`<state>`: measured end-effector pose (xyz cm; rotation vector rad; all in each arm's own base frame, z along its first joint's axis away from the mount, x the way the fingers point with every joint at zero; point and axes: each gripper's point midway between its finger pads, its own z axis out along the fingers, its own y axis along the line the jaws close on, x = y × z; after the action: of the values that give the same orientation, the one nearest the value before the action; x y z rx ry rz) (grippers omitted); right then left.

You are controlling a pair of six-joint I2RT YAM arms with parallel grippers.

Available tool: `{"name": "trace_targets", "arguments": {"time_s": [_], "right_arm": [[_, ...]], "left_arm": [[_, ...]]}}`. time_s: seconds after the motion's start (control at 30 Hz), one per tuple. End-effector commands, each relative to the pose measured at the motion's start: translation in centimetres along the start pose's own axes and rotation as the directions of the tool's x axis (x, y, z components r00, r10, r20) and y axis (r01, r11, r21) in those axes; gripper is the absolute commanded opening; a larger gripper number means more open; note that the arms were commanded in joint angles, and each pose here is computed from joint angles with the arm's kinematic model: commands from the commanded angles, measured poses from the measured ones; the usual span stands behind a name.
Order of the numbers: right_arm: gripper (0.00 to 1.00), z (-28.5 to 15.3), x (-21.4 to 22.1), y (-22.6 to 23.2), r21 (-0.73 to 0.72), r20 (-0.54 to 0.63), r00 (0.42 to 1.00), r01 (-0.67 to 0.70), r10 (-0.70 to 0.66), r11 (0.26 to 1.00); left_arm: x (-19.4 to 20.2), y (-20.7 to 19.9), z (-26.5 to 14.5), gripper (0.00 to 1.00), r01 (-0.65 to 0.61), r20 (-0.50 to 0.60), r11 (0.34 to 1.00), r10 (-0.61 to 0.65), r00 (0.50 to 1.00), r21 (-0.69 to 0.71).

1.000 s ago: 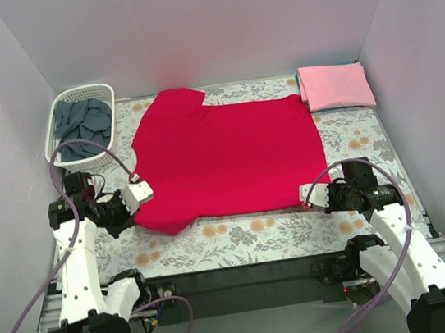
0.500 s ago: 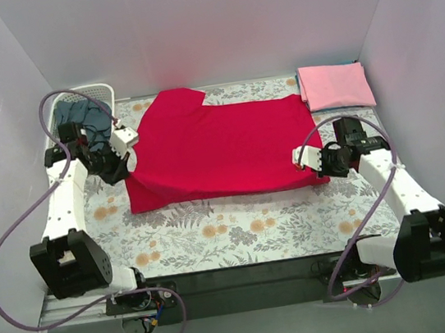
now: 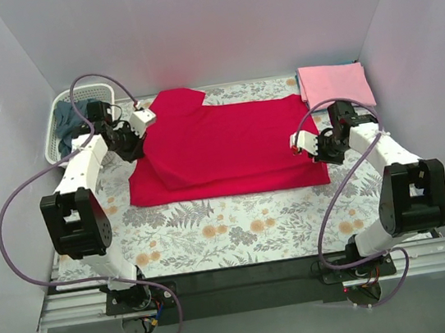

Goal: Fold and stack the t-shirts
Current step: Fold the tshirt

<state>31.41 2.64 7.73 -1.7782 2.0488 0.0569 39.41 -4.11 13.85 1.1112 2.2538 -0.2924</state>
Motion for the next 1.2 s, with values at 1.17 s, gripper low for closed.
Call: {"name": "trace_targets", "arguments": {"time_s": [1.17], "right_arm": [[0.01,1.3,0.4,-4.1,-0.001,0.011,0.999,-0.035,0.035,0.999]], "left_arm": [[-5.7,6.2,3.0,0.0,-0.065,0.068,0.988,0.075,0.995,-0.139]]}}
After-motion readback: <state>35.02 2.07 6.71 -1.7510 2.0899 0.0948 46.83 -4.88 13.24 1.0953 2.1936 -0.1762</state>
